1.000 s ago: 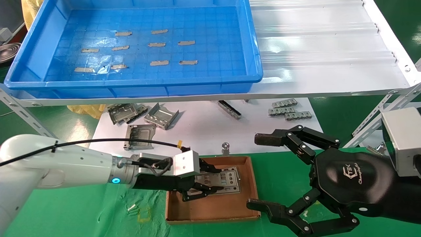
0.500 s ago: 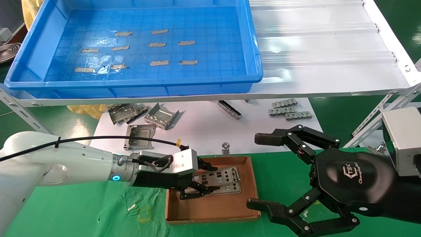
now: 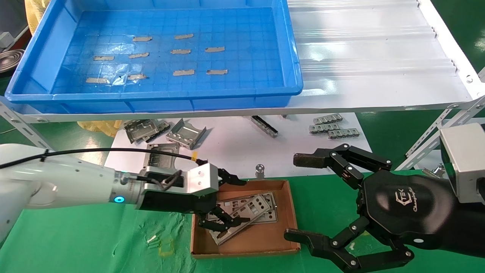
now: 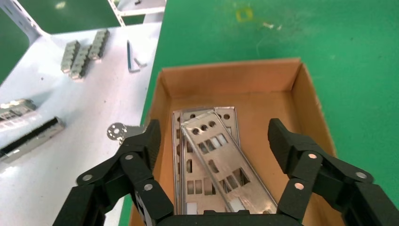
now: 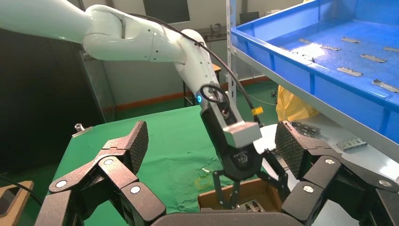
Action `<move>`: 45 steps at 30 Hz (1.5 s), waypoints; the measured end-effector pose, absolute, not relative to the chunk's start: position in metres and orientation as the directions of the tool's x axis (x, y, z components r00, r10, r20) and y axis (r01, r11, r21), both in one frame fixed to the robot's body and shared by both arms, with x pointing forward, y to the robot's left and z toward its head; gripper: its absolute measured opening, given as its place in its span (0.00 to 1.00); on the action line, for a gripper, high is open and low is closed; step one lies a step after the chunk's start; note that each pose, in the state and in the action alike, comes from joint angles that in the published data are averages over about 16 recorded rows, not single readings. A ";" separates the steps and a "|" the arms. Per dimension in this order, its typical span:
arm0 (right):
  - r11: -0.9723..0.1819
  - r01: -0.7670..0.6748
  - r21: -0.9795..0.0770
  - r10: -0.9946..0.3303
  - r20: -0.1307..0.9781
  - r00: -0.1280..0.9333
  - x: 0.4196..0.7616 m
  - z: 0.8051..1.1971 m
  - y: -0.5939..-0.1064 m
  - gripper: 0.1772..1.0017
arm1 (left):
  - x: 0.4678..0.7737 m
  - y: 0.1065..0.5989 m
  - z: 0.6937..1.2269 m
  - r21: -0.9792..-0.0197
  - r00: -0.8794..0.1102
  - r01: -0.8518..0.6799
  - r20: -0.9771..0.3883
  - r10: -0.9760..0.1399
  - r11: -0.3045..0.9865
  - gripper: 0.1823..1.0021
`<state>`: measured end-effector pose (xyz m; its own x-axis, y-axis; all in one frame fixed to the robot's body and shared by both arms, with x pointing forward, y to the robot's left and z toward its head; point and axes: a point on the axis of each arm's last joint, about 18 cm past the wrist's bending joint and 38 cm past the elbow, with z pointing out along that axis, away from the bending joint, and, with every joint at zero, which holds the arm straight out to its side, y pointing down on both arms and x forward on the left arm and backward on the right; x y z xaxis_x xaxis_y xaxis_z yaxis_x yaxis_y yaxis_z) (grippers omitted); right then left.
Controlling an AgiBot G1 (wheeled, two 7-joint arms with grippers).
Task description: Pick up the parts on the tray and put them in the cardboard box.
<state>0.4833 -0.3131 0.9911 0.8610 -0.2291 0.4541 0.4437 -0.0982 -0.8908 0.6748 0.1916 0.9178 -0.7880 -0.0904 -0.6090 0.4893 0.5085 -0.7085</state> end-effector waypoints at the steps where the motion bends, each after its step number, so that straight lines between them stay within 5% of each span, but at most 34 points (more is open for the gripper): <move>1: -0.098 0.444 -0.891 -0.229 0.454 0.861 0.483 0.991 -0.313 1.00 | 0.672 0.193 0.919 -0.718 -0.794 0.487 -0.601 -0.092 0.498 0.70; 15: -0.098 0.444 -0.891 -0.229 0.454 0.861 0.483 0.991 -0.313 1.00 | 0.635 0.214 0.920 -0.884 -0.904 0.363 -0.411 -0.119 0.293 0.95; 45: -0.098 0.444 -0.891 -0.230 0.454 0.861 0.483 0.991 -0.313 1.00 | 0.603 0.249 0.941 -0.907 -0.893 0.382 -0.412 -0.181 0.177 1.00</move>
<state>0.4834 -0.3132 0.9911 0.8610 -0.2296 0.4539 0.4436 -0.0980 -0.8909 0.6027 0.2493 0.9413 -0.8932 -0.1811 -0.4116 0.3820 0.1772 -0.9070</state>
